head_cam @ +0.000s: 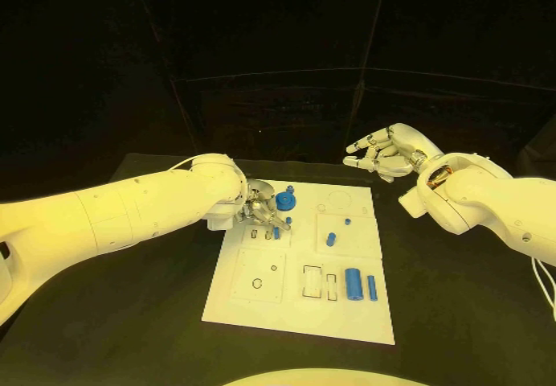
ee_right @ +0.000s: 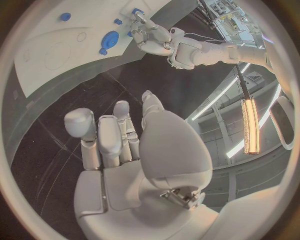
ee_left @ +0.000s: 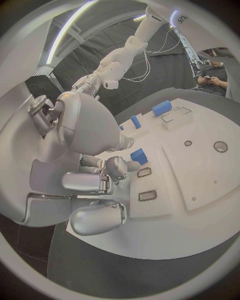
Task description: Assemble the parts on the task board
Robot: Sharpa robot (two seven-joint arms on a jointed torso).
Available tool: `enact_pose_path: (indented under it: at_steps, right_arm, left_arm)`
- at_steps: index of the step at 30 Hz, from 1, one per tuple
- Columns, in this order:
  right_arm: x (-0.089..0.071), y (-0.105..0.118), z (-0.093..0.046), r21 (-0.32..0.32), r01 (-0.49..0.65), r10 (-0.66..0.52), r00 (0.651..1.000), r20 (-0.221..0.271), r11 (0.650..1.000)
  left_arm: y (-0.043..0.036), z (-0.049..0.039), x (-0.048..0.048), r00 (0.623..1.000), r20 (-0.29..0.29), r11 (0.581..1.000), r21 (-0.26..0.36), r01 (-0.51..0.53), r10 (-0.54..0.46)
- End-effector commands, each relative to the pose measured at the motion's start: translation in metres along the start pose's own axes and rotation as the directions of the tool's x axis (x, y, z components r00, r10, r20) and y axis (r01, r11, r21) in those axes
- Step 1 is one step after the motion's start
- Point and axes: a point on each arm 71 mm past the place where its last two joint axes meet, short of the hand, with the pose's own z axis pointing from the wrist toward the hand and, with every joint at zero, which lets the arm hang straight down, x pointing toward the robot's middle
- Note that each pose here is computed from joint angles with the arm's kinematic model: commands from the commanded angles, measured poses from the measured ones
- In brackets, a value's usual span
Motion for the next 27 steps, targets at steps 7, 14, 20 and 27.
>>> enact_pose_path:
  at_steps: [7, 14, 20, 27]
  right_arm:
    - [0.0003, 0.0016, 0.0012, -0.006, 0.003, -0.003, 1.0, -0.006, 1.0]
    - [0.0007, 0.0016, 0.0015, -0.006, 0.003, -0.003, 1.0, -0.007, 1.0]
    - [0.0011, 0.0017, 0.0019, -0.005, 0.002, -0.002, 1.0, -0.009, 1.0]
    - [0.0014, 0.0016, 0.0024, -0.004, 0.003, -0.003, 1.0, -0.01, 1.0]
  left_arm:
    - [-0.0015, 0.0002, -0.0006, 1.0, -0.001, 1.0, -0.005, -0.009, 0.009]
    - [-0.0028, 0.0006, -0.0004, 1.0, -0.003, 1.0, -0.003, -0.01, 0.01]
    - [-0.0026, 0.0007, 0.0005, 1.0, -0.016, 1.0, -0.005, -0.015, 0.015]
    - [-0.0011, 0.0007, 0.0022, 0.999, -0.028, 1.0, -0.008, -0.019, 0.019]
